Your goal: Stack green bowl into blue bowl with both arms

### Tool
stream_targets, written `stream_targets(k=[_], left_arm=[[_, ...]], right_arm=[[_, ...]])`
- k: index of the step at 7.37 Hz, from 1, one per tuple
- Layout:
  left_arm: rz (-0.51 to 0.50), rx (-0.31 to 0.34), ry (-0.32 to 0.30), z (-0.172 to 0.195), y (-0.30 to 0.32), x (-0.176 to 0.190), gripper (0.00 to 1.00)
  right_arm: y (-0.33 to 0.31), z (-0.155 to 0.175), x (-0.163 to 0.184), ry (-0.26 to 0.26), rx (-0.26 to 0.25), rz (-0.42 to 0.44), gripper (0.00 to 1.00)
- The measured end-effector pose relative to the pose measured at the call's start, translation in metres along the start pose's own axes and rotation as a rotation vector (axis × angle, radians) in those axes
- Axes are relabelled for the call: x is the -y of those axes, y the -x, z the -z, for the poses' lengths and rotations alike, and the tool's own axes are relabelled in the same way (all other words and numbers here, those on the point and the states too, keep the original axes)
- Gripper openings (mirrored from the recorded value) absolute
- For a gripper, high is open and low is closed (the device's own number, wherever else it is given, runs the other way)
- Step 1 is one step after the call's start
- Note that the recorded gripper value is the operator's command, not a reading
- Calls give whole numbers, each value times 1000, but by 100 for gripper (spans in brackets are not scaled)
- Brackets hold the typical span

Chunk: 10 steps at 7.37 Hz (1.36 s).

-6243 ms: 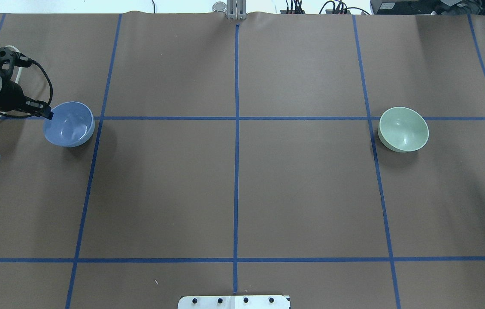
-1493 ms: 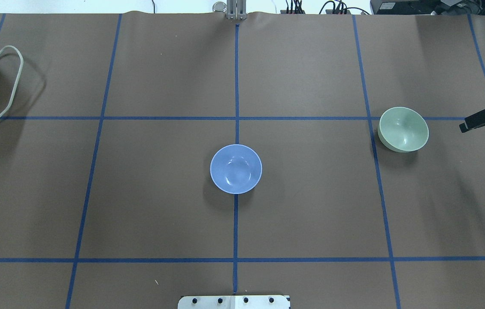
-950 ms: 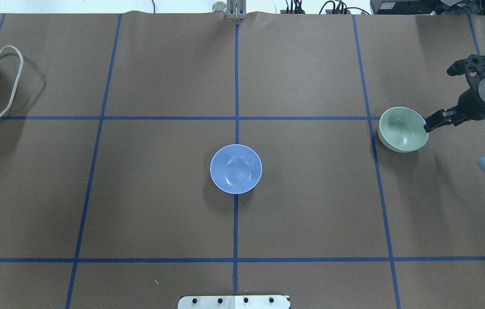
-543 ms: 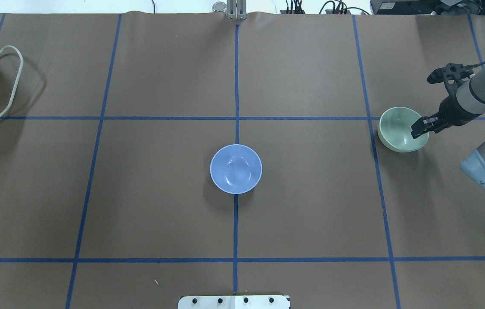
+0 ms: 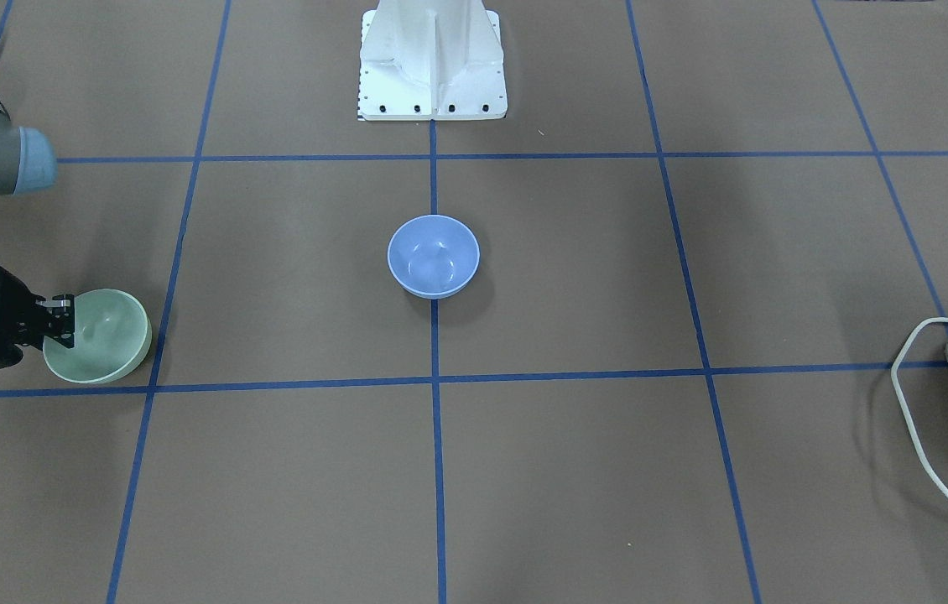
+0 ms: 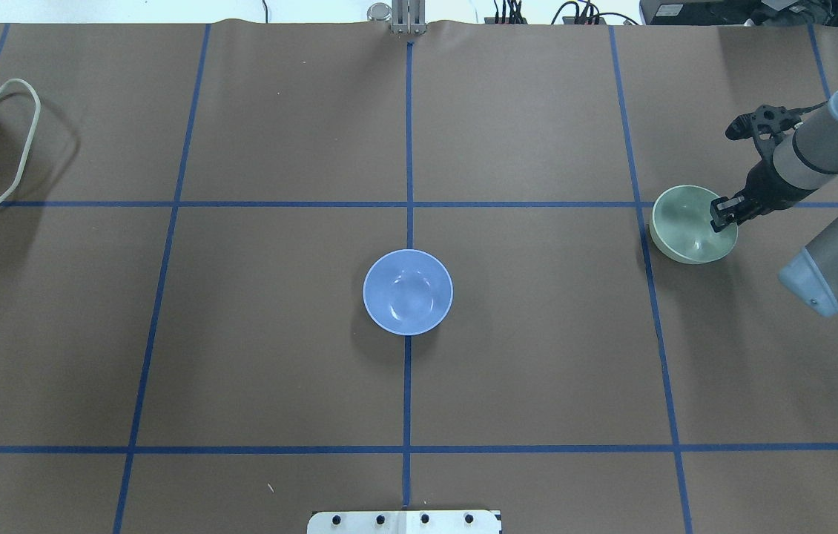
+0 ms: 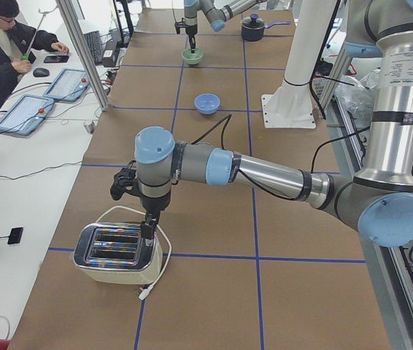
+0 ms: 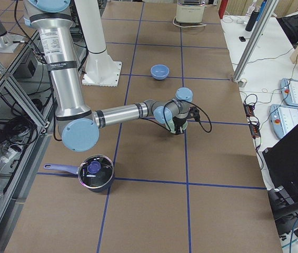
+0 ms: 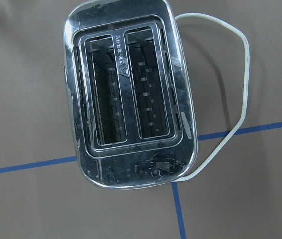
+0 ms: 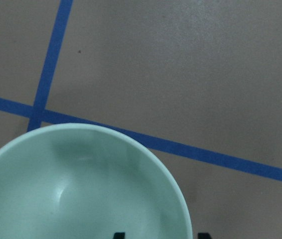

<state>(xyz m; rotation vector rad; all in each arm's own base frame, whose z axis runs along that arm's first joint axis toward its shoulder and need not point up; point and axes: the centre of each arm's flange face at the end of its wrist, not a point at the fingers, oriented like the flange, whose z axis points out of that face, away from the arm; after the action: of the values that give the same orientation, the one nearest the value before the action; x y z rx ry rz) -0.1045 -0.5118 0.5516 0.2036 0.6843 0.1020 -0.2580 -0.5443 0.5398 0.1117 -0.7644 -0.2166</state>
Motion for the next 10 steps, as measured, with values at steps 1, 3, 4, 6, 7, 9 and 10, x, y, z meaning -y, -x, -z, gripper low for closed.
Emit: stream_targets(k=[1,3,4,6,7,9,10], left_arm=[[0,0,0,-1,0,-1,98],[2,0,1,-2,1,-1,98],[2,-1,2,-2,1,-2,98],[18,1,19,-7,5,-8,98],[41,-3,38,-15,11,-16,98],[154,-26,64,-28,17,-28,98],[199,-36,67,-32,18,-33,98]], right_arm=[[-2,4,2,-7,1,-4,0],[-5,16,5,-26,7,-10,0],[1,31,8,-50,18,-8,0],[41,78,27,-135,72,-76,0],[75,96,39,-163,112,-131,0],[158,118,44,-168,201,-215,0],[205,129,45,-144,229,-277,0]])
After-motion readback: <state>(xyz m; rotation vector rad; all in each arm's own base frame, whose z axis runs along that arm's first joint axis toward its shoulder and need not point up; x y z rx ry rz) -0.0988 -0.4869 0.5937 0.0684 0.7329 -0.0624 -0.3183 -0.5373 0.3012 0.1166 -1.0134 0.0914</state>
